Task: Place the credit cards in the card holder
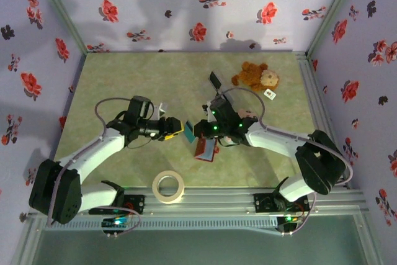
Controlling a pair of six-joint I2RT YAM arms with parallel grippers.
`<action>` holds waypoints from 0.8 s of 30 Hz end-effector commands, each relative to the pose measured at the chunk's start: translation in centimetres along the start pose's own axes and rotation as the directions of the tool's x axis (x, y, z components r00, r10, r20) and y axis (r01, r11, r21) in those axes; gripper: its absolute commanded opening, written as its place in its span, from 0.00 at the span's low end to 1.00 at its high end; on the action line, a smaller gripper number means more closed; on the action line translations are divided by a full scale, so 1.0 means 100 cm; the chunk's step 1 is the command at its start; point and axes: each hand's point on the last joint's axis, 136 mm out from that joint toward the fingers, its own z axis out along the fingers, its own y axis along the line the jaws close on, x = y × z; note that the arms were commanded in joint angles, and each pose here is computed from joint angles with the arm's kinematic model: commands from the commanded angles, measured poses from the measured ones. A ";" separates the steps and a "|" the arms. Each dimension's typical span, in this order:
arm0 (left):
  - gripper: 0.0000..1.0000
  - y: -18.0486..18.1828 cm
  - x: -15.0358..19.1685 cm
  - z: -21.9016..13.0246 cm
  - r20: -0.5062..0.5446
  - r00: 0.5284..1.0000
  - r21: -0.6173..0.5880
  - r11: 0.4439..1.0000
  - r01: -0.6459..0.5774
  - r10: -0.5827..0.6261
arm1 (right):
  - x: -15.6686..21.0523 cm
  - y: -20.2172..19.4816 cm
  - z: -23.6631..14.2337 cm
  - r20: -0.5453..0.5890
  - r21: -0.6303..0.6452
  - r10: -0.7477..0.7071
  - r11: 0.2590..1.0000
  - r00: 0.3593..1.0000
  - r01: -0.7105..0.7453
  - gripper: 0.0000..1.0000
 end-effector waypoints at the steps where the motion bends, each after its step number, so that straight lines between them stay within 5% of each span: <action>1: 0.50 -0.008 0.000 -0.006 0.003 1.000 0.027 0.999 -0.027 0.027 | -0.012 0.014 -0.031 0.064 0.015 -0.055 0.998 0.996 0.054 0.02; 11: 0.49 -0.011 -0.001 -0.001 -0.022 0.999 0.020 0.999 -0.041 0.042 | 0.027 -0.061 -0.112 0.168 0.205 0.038 0.976 0.985 -0.073 0.00; 24: 0.49 0.015 0.005 0.028 -0.092 0.996 -0.031 1.000 -0.001 -0.002 | 0.078 -0.093 -0.091 -0.019 0.264 0.150 0.954 0.988 -0.140 0.00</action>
